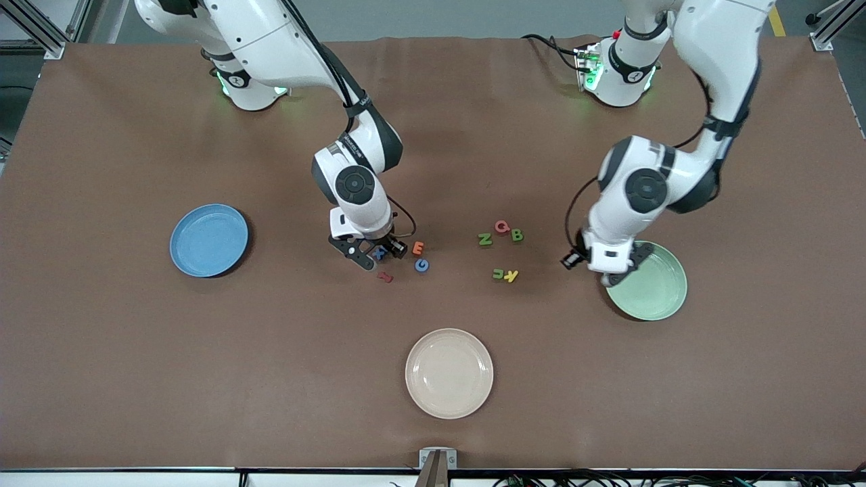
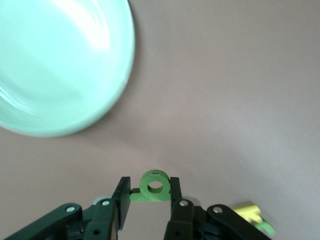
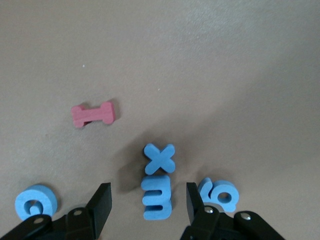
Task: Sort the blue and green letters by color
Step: 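Place the green d on the green plate with the left gripper, then place the blue m on the blue plate while the left gripper grasps green B, then place the green B on the green plate while the right gripper reaches blue x, then place the blue x on the blue plate while the left gripper reaches green N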
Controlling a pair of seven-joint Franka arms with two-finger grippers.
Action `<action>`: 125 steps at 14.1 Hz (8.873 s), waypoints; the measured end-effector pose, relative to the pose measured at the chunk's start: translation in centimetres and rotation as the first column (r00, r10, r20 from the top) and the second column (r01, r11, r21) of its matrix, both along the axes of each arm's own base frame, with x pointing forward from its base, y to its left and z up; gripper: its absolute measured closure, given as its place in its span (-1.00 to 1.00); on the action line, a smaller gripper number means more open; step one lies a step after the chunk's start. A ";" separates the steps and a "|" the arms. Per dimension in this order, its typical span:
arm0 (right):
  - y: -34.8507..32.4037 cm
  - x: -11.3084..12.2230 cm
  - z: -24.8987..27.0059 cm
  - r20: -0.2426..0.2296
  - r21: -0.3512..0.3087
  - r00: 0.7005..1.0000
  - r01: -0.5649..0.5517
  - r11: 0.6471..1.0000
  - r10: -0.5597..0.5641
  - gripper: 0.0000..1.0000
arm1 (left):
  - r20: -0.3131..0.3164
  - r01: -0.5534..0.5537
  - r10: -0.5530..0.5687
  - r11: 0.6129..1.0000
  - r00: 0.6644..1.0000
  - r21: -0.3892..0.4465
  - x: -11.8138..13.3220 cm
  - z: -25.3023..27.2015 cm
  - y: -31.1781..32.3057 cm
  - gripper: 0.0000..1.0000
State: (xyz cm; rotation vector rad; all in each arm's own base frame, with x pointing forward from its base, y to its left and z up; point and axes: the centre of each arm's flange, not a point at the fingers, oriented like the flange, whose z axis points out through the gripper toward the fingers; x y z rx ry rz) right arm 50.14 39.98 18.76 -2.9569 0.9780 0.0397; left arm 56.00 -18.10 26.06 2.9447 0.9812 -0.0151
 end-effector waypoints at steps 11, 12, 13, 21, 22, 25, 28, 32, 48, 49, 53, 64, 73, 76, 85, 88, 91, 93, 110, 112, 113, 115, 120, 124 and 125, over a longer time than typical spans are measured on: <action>1.0 -0.7 -0.9 0.008 0.000 1.000 -0.006 1.000 0.006 0.04 | -0.014 0.192 -0.193 0.981 0.981 -0.006 4.2 -3.2 17.3 0.29; 1.0 -0.6 -0.8 0.007 -0.001 1.000 -0.006 1.000 0.006 0.23 | -0.013 0.202 -0.202 0.979 0.979 -0.006 4.2 -3.3 17.4 0.24; 0.9 -0.6 -0.7 0.008 -0.001 1.000 -0.005 1.000 0.005 0.45 | -0.012 0.204 -0.204 0.979 0.979 -0.006 4.3 -3.2 17.6 0.24; -0.6 0.7 0.3 -0.082 -0.070 0.997 -0.009 0.998 0.003 0.46 | 0.000 0.245 -0.245 0.969 0.970 -0.037 4.1 0.3 9.3 -1.00; -1.2 1.6 1.4 -0.119 -0.089 0.993 -0.017 0.996 0.006 0.46 | 0.001 0.240 -0.240 0.970 0.971 -0.045 3.8 0.8 7.7 -1.00; -5.4 4.6 6.8 -0.199 -0.088 0.978 -0.087 0.992 0.068 0.46 | -0.010 0.202 -0.203 0.977 0.979 -0.069 2.4 1.2 2.1 -0.96; -12.7 6.9 11.6 -0.237 -0.079 0.957 -0.192 0.978 0.168 0.46 | -0.044 0.147 -0.150 0.987 0.988 -0.066 -0.2 0.5 -3.9 -0.75; -24.5 7.4 13.8 -0.259 -0.042 0.914 -0.335 0.941 0.314 0.46 | -0.054 0.130 -0.133 0.989 0.990 -0.068 -3.8 -1.5 -8.7 -0.66; -47.0 1.3 7.2 -0.108 0.045 0.835 -0.538 0.842 0.540 0.11 | -0.051 0.098 -0.100 0.995 0.994 -0.034 -8.9 -7.6 -13.5 -0.33; -46.9 1.3 7.2 -0.108 0.046 0.834 -0.540 0.841 0.541 -0.07 | -0.053 0.098 -0.099 0.995 0.994 -0.034 -8.8 -7.7 -13.5 -0.31; -46.0 1.4 7.3 -0.106 0.045 0.834 -0.539 0.841 0.541 -0.88 | -0.065 0.094 -0.096 0.995 0.993 -0.038 -8.7 -8.5 -13.6 -0.23; -24.8 3.1 10.4 -0.047 -0.023 0.941 -0.337 0.941 0.336 -1.00 | -0.044 0.085 -0.087 0.996 0.995 -0.040 -7.5 -7.8 -13.2 0.43; -11.1 4.0 6.5 -0.049 -0.029 0.993 -0.111 0.993 0.109 -0.24 | -0.009 0.184 -0.184 0.982 0.983 0.052 0.3 1.3 -3.8 0.43; -7.9 4.4 5.3 -0.040 -0.038 0.997 -0.067 0.997 0.065 -0.13 | -0.027 0.245 -0.244 0.968 0.969 0.051 2.2 0.7 2.2 0.43; -2.1 4.1 1.2 -0.019 -0.050 1.000 -0.020 0.999 0.019 -0.13 | -0.040 0.350 -0.349 0.936 0.936 0.029 4.1 -0.9 14.9 0.43; -2.0 3.8 0.6 -0.026 -0.056 0.999 -0.023 0.998 0.022 -0.13 | -0.042 0.403 -0.401 0.913 0.915 0.069 4.3 -2.6 18.6 0.43; -2.1 3.6 0.1 -0.036 -0.063 0.999 -0.024 0.998 0.022 -0.13 | -0.044 0.424 -0.422 0.901 0.906 0.088 4.0 -4.6 21.1 0.43; -2.1 3.3 -0.3 -0.045 -0.069 0.999 -0.026 0.997 0.023 -0.13 | -0.046 0.430 -0.427 0.899 0.903 0.084 3.9 -5.1 21.0 0.38; -1.5 2.5 -0.7 -0.048 -0.078 0.999 -0.014 0.997 0.010 0.47 | 0.059 0.346 -0.347 0.938 0.936 0.026 0.7 4.1 -2.9 -0.99; -2.1 2.7 -0.6 -0.061 -0.092 0.998 -0.009 0.996 0.003 0.46 | 0.054 0.306 -0.306 0.952 0.950 0.016 -1.3 4.0 -7.4 -0.96; -2.6 2.9 -0.4 -0.081 -0.106 0.997 -0.012 0.994 0.003 0.46 | 0.049 0.283 -0.283 0.959 0.958 0.010 -2.5 3.8 -9.9 -0.93; -4.0 3.9 1.5 -0.123 -0.122 0.992 -0.039 0.992 0.024 0.46 | 0.037 0.245 -0.245 0.969 0.969 0.003 -5.1 3.2 -14.3 -0.92; -12.3 6.8 8.5 -0.225 -0.132 0.965 -0.165 0.977 0.132 0.46 | 0.034 0.120 -0.120 0.993 0.992 0.006 -7.6 0.5 -18.2 -0.78; -21.1 6.6 10.5 -0.271 -0.107 0.932 -0.277 0.955 0.240 0.46 | 0.044 0.065 -0.066 0.998 0.997 0.018 -9.1 -2.3 -20.7 -0.71; -23.4 6.3 10.8 -0.278 -0.093 0.925 -0.296 0.951 0.261 0.46 | 0.053 0.086 -0.087 0.996 0.995 0.025 -9.6 -3.0 -21.5 -0.56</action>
